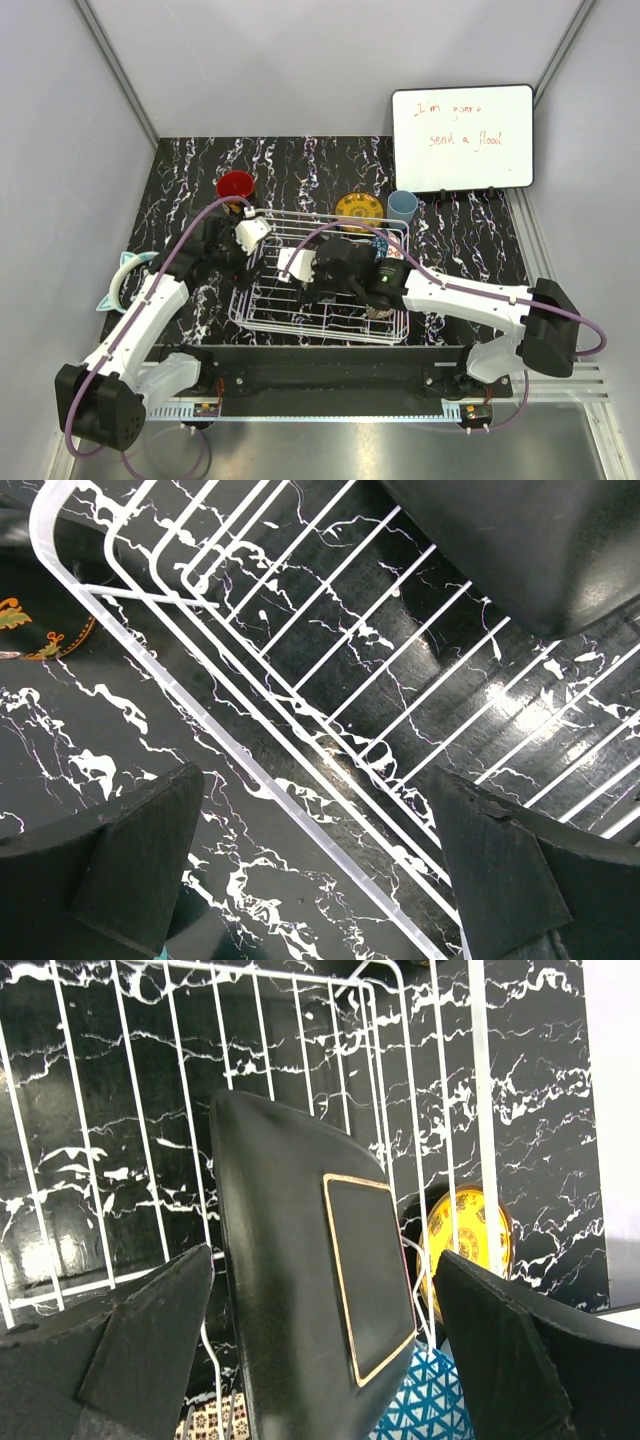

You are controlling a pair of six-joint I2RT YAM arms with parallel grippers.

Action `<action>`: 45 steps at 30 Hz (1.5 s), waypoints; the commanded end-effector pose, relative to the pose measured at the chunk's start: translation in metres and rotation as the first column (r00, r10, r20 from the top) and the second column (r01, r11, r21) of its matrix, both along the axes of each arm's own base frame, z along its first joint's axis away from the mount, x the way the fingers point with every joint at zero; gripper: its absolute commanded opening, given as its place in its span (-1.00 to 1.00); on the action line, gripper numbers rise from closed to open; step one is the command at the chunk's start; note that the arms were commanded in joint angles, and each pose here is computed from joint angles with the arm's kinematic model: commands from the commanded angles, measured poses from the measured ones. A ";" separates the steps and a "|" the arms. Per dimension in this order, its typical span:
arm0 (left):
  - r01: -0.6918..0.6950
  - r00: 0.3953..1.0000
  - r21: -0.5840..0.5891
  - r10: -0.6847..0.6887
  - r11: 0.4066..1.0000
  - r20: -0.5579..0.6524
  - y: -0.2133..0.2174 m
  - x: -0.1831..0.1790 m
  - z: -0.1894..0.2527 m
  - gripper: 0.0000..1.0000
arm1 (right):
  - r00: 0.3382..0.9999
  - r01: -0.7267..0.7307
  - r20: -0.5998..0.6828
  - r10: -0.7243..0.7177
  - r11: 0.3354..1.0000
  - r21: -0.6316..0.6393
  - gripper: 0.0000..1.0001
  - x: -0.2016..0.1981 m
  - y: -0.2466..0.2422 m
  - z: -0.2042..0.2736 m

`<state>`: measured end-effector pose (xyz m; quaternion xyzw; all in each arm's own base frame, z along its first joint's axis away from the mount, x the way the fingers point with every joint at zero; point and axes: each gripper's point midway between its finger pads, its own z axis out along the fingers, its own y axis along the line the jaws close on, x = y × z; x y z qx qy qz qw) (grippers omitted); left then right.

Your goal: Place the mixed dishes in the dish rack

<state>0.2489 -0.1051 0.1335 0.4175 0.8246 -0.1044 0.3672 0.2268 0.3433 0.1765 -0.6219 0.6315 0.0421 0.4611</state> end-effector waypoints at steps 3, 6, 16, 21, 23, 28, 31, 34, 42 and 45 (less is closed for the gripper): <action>0.004 0.997 -0.062 0.001 0.998 0.078 -0.006 0.011 0.015 0.98 | 1.000 -0.018 0.014 0.019 0.999 -0.043 0.99 0.003 0.010 -0.001; 0.008 0.996 -0.068 -0.002 0.998 0.085 -0.007 0.012 0.015 0.98 | 1.000 -0.003 0.011 0.004 0.997 -0.083 1.00 0.008 0.013 -0.015; 0.009 0.996 -0.060 -0.004 0.998 0.087 -0.005 0.015 0.013 0.98 | 0.998 0.067 0.024 -0.064 0.991 -0.117 -0.03 0.031 0.015 -0.027; 0.010 0.997 -0.057 -0.006 0.998 0.076 -0.004 0.014 0.009 0.98 | 0.994 0.102 0.053 -0.098 0.992 -0.081 -0.19 0.036 0.006 -0.012; 0.009 0.997 -0.059 -0.005 0.998 0.073 -0.004 0.014 0.009 0.98 | 0.992 0.114 0.065 -0.110 0.992 -0.062 -0.23 0.036 0.002 -0.004; 0.008 0.998 -0.049 -0.005 0.999 0.068 -0.001 0.014 0.004 0.98 | 0.985 0.153 0.087 -0.148 0.987 -0.047 -0.42 0.034 -0.014 0.001; 0.007 0.999 -0.046 -0.004 0.999 0.053 0.000 0.012 -0.001 0.98 | 0.980 0.179 0.088 -0.179 0.984 0.007 -0.42 0.033 -0.023 0.013; 0.006 0.999 -0.032 -0.005 0.999 0.041 0.003 0.009 -0.010 0.98 | 0.975 0.198 0.089 -0.202 0.979 0.047 -0.41 0.032 -0.031 0.020; -0.007 1.000 -0.005 0.007 1.000 0.014 0.012 -0.001 -0.027 0.98 | 0.976 0.196 0.075 -0.206 0.973 0.124 -0.42 0.042 -0.033 0.020; -0.011 1.000 -0.003 0.011 1.000 0.011 0.013 -0.003 -0.030 0.98 | 0.973 0.216 0.059 -0.225 0.968 0.125 -0.42 0.054 -0.034 0.014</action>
